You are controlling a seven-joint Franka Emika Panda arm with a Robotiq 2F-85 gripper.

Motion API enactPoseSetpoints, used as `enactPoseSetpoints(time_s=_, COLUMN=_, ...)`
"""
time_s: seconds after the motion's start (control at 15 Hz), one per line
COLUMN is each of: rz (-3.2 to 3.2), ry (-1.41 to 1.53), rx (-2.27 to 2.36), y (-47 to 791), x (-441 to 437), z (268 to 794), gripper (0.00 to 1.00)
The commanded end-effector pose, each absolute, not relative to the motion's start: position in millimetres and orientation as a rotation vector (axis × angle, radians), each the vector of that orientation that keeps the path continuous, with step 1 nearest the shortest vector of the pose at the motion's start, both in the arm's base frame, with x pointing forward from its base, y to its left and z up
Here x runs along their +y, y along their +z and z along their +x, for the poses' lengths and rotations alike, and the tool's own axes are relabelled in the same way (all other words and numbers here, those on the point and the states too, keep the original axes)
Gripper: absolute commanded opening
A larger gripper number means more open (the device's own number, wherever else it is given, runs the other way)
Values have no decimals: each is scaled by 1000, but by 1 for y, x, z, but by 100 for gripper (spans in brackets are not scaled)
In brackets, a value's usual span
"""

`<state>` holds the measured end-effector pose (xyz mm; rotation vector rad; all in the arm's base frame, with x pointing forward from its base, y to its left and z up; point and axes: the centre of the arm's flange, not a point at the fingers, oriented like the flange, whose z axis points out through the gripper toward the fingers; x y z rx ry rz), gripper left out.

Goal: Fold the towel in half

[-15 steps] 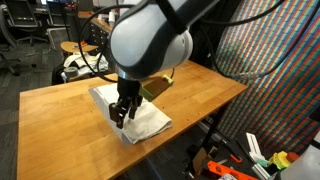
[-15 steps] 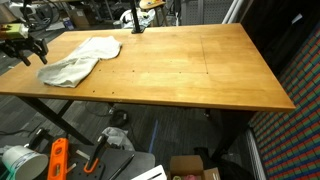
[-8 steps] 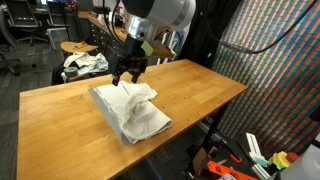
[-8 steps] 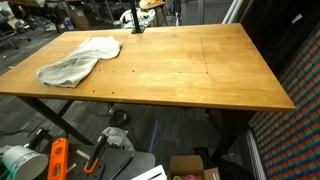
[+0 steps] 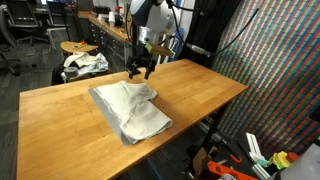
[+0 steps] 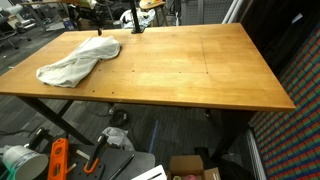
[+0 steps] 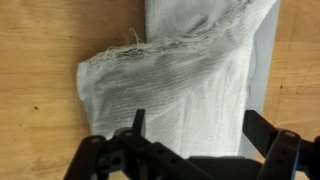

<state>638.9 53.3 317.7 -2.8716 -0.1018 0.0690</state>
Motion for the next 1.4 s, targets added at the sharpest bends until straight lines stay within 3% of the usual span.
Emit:
enactPoseSetpoints(time_s=0.0, rz=-2880, ry=166, rx=-23, y=299, x=17, z=691, gripper=100)
enactPoseSetpoints(time_s=0.67, rz=-2847, ry=342, rx=-31, y=246, x=-56, z=673, gripper=100)
enactPoseSetpoints(time_s=1.33, rz=-2726, ry=322, rx=-209, y=224, x=-58, z=652, gripper=100)
